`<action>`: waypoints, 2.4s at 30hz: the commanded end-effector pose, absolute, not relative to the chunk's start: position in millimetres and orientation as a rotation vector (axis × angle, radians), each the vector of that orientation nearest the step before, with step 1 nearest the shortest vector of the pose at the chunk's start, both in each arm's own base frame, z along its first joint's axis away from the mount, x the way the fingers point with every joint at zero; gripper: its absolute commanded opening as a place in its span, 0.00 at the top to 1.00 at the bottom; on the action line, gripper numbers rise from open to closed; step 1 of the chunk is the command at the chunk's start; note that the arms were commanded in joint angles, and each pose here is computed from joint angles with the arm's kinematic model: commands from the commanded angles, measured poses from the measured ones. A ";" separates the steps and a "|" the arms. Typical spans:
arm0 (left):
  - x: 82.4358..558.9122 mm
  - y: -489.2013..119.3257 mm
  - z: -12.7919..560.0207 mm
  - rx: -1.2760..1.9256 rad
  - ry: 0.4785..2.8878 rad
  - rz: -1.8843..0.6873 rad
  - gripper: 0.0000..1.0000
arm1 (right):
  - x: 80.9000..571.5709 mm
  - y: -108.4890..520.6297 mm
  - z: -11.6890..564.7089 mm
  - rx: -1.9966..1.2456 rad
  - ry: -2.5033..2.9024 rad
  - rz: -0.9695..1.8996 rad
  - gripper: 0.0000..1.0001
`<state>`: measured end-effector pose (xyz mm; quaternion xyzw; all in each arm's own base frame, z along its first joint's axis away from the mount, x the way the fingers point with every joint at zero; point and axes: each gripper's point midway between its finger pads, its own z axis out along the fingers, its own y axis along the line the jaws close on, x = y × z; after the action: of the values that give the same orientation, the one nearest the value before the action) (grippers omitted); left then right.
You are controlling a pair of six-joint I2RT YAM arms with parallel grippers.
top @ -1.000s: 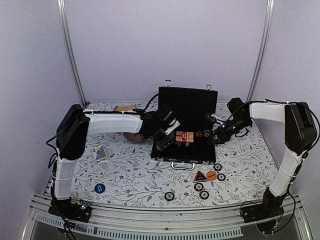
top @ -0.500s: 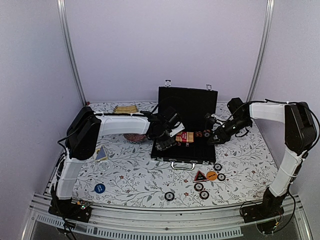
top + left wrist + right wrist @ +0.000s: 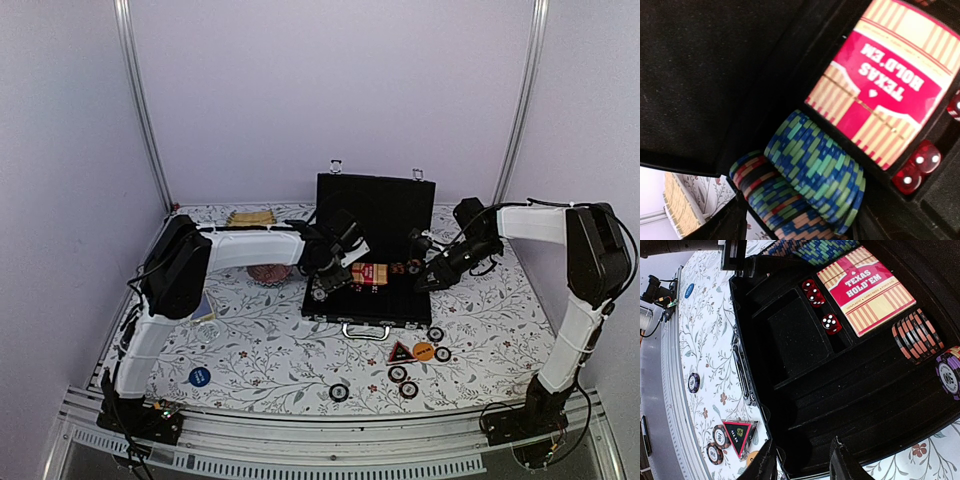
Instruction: Pack up texas hold em set
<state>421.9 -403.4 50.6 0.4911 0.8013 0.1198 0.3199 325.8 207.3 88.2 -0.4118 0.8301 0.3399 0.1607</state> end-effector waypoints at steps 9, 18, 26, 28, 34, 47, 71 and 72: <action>444.5 -396.2 70.0 1.246 2.097 0.270 0.28 | 321.8 205.9 79.4 -1.175 2.393 0.998 0.62; 410.9 -390.2 96.5 1.266 2.109 0.222 0.29 | 320.2 207.1 83.3 -1.181 2.380 1.013 0.62; 377.8 -344.3 162.0 0.941 2.271 0.158 0.29 | 317.4 209.8 85.6 -1.188 2.365 1.043 0.62; 373.1 -306.8 170.2 0.770 2.371 0.205 0.29 | 317.4 209.6 86.4 -1.187 2.362 1.046 0.62; 335.0 -201.7 159.0 0.294 2.577 0.192 0.29 | 316.7 209.2 87.8 -1.204 2.352 1.032 0.62; 300.1 -84.5 71.3 -0.421 2.836 -0.067 0.22 | 314.8 208.1 89.3 -1.221 2.342 1.019 0.61; 331.6 -68.7 17.1 -0.539 2.877 -0.113 0.20 | 312.4 205.5 79.3 -1.232 2.370 1.015 0.61; 333.2 -69.9 17.4 -0.528 2.877 -0.119 0.20 | 312.0 205.4 78.5 -1.233 2.373 1.016 0.61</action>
<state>325.4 -65.4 22.7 -0.1868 0.9758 -0.0287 0.1096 317.8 208.0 87.6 -0.4266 0.8197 0.3494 0.1551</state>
